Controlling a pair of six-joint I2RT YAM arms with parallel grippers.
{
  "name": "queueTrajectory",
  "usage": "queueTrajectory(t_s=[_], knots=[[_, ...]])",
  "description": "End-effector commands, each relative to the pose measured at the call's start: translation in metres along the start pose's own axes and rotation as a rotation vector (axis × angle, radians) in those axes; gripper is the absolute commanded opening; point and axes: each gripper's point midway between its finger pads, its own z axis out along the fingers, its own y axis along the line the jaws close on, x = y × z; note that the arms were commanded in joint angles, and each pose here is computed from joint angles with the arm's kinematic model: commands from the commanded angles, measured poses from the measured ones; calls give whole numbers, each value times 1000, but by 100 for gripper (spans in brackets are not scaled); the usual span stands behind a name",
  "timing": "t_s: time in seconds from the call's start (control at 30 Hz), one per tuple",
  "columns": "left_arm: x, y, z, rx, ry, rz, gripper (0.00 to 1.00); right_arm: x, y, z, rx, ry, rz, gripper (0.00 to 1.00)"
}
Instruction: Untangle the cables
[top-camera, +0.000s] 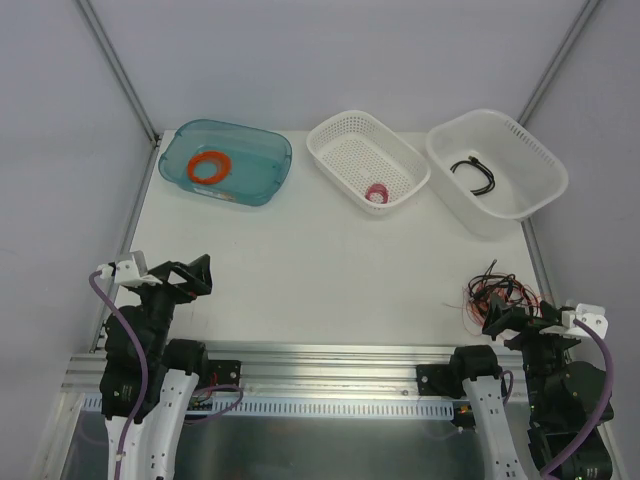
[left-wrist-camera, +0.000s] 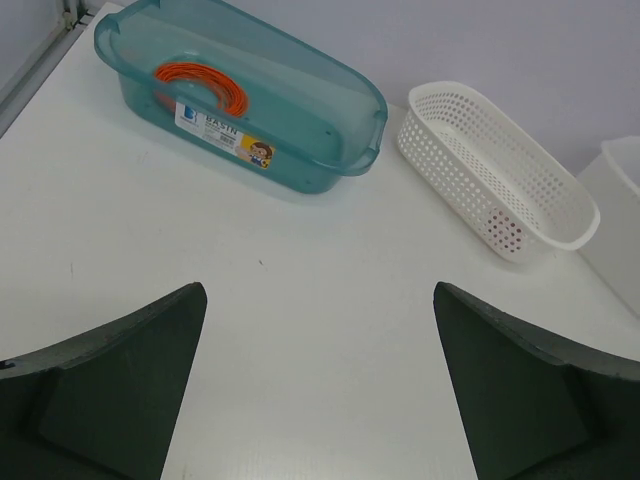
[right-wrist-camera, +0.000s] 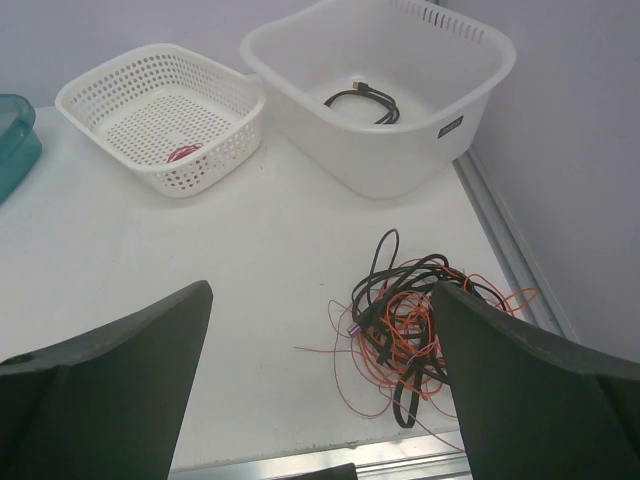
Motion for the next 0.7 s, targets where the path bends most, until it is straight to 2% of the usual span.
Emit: queueTrajectory(t_s=[0.0, 0.13, 0.37, 0.53, 0.67], knots=[[-23, -10, -26, 80, -162, -37, 99, -9, -6, -36, -21, -194, 29, 97], [-17, -10, -22, 81, -142, -62, 99, -9, 7, -34, -93, -178, -11, 97], [-4, -9, -13, 68, -93, -106, 99, -10, 23, -17, -144, -51, -1, 97], [6, -15, -7, 87, -32, -131, 99, -7, 30, 13, -111, 91, 57, 97], [22, -15, 3, 75, 47, -162, 99, 9, 57, 33, -220, 237, 77, 97]])
